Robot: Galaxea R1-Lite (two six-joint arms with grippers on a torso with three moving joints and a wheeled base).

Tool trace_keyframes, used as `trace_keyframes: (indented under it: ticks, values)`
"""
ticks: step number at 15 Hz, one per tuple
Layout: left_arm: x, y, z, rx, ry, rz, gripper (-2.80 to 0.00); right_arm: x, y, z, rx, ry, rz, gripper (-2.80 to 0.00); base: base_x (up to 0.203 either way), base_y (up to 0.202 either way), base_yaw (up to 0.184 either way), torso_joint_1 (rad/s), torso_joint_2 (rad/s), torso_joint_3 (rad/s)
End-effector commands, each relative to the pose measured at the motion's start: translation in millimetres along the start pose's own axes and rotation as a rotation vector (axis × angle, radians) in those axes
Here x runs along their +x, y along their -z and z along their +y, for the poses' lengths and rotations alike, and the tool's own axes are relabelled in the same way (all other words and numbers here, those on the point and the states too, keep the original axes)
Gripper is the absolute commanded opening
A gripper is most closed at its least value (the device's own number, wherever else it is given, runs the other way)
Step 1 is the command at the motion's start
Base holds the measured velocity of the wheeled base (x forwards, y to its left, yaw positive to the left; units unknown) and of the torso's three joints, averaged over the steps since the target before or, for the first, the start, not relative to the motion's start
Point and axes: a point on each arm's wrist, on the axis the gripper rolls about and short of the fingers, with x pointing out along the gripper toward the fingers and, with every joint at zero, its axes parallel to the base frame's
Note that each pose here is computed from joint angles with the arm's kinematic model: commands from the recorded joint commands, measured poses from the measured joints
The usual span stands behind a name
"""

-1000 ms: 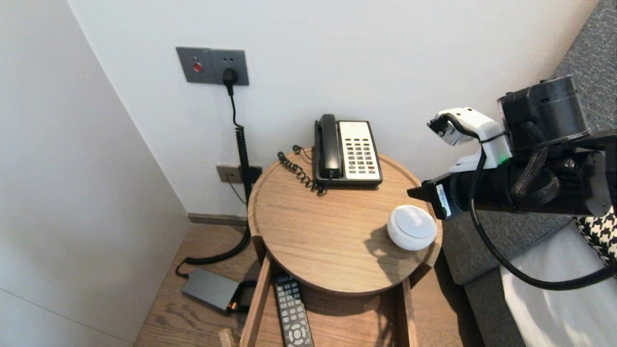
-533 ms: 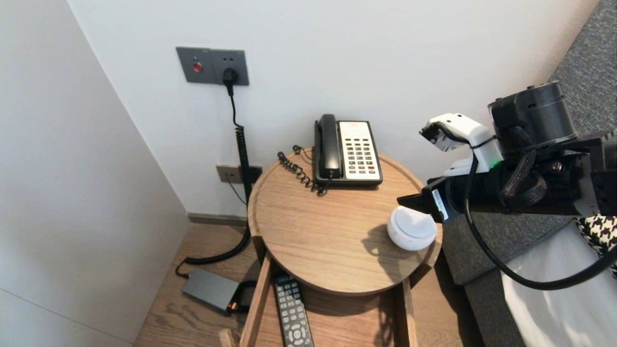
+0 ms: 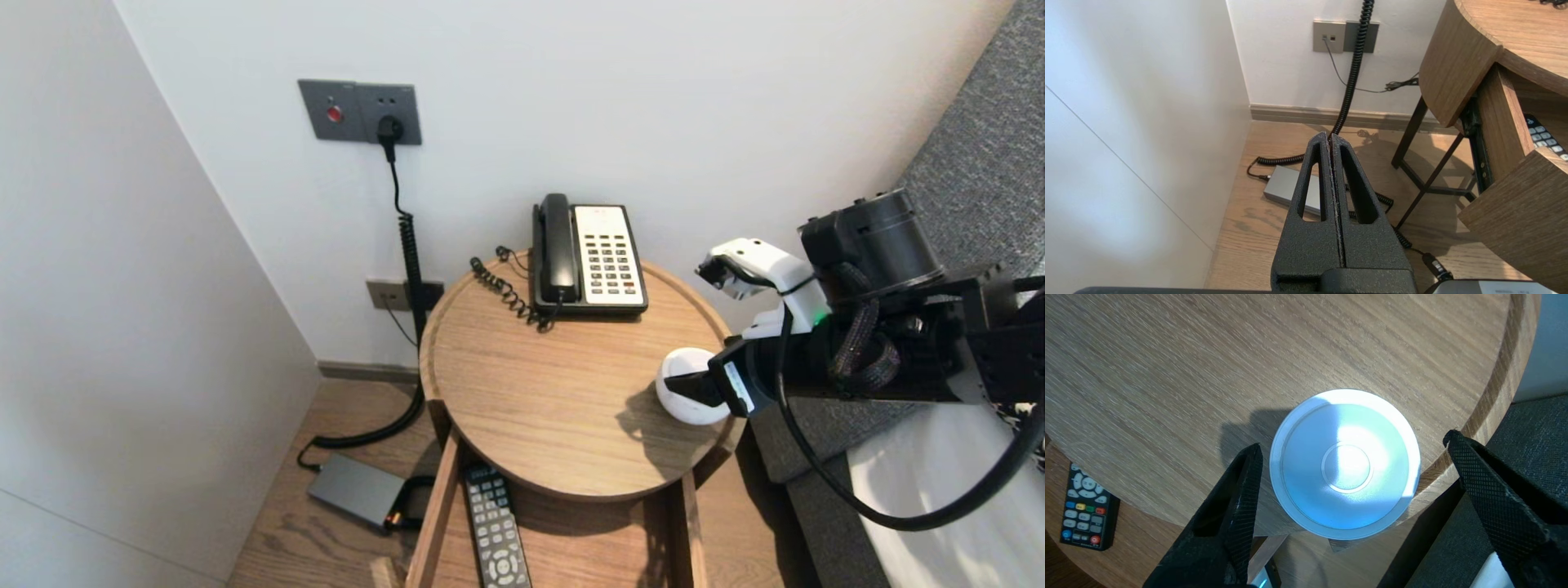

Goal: Put the remote controls on the table in the drawer one by one

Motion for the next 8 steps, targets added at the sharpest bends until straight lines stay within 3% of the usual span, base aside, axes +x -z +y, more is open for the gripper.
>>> trace_keyframes:
  ticks: [1, 8]
  values:
    - [1, 3, 0.0, 0.0, 0.0, 0.012, -2.8, 7, 5, 2, -0.004, -0.006, 0.03, 0.0, 0.0, 0.0, 0.0, 0.0, 0.0, 0.0]
    - [1, 3, 0.0, 0.0, 0.0, 0.012, -2.8, 22, 12, 4, -0.005, -0.014, 0.081, 0.0, 0.0, 0.0, 0.0, 0.0, 0.0, 0.0]
